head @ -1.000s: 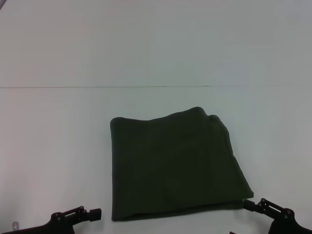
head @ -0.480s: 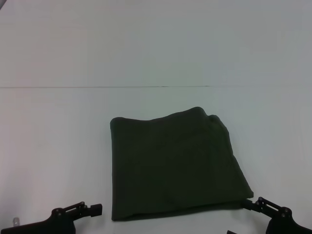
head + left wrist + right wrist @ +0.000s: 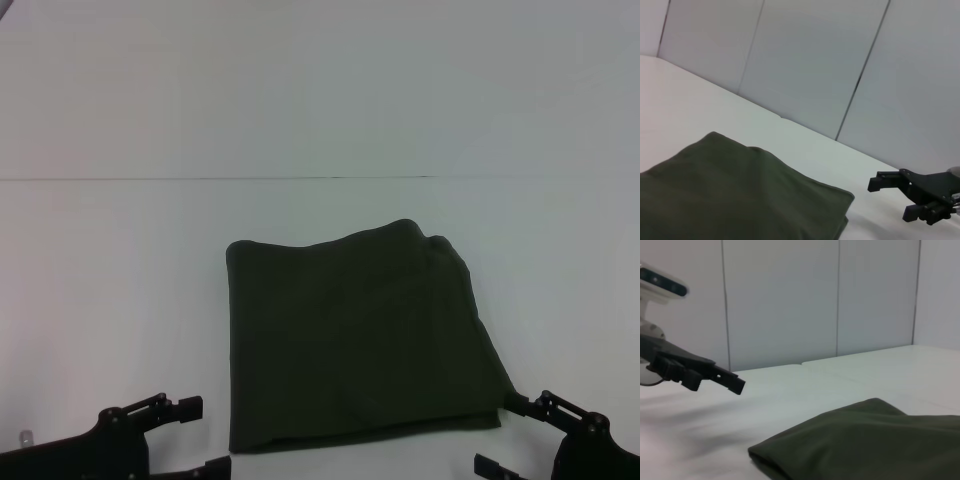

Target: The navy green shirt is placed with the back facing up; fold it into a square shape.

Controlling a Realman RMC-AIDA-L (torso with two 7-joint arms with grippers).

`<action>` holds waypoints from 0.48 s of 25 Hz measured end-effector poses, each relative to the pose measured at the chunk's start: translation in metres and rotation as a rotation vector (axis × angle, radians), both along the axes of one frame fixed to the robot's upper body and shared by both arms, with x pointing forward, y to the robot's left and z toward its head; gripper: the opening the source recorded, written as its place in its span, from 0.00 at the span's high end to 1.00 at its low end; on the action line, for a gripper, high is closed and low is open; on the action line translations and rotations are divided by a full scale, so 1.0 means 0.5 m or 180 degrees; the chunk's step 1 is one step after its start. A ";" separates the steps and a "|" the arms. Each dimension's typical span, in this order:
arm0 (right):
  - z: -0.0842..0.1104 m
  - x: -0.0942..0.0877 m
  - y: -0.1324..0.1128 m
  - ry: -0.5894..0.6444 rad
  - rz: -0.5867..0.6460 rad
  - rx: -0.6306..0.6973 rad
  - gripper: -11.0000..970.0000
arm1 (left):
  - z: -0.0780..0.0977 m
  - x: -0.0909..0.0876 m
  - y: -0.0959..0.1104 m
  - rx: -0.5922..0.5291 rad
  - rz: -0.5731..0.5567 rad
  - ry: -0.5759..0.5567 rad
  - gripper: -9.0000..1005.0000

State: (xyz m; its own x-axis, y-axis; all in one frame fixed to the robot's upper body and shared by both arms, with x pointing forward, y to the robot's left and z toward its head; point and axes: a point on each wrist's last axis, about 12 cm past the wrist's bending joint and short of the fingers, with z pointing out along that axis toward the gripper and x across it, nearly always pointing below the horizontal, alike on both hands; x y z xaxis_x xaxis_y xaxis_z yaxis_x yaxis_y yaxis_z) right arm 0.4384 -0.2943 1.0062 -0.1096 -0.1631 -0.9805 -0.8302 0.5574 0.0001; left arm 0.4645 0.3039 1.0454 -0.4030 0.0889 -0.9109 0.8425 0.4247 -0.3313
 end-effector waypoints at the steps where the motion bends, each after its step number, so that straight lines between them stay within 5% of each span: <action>1: 0.001 0.001 -0.001 -0.0008 -0.0023 0.0008 0.13 | 0.000 0.001 0.001 -0.0002 0.0019 -0.0007 0.10; 12: 0.004 0.003 -0.004 -0.0029 -0.0044 0.0019 0.13 | 0.002 0.004 0.001 -0.0013 0.0046 -0.0027 0.10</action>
